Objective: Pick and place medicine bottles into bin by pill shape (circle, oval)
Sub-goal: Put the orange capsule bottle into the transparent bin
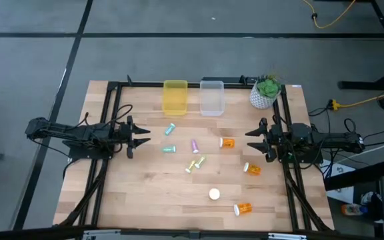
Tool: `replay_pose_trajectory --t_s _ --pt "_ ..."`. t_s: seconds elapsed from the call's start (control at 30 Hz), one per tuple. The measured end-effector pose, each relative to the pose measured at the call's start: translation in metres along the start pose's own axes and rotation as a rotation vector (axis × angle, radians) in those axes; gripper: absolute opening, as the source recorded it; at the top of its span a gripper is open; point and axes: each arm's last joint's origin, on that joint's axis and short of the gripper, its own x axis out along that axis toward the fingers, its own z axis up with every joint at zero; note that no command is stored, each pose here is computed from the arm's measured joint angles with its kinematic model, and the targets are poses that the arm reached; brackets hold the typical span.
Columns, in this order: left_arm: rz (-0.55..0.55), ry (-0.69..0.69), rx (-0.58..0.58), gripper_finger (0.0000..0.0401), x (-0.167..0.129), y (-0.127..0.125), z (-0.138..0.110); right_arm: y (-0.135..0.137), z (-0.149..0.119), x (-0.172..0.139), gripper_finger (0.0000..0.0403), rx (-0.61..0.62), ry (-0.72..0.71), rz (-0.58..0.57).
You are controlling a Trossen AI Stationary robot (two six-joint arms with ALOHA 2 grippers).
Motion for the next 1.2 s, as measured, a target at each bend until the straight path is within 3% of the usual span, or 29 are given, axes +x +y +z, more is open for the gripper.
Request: replay_pose_trajectory --t_s 0.3,0.67,0.9,1.2 --pt "0.000 0.000 0.000 0.0149 0.000 0.000 0.000 0.001 -0.006 0.002 0.0217 0.112 0.078 0.025" --pt "0.000 0.000 0.000 0.0149 0.000 0.000 0.000 -0.001 -0.017 0.017 0.0217 0.173 0.261 -0.030" --pt "0.000 0.000 0.000 0.0149 0.000 0.000 0.000 0.007 0.021 0.032 0.0217 0.187 0.301 -0.050" --pt "0.000 0.000 0.000 0.0149 0.000 0.000 0.000 0.015 0.077 0.031 0.0217 0.106 0.372 -0.245"
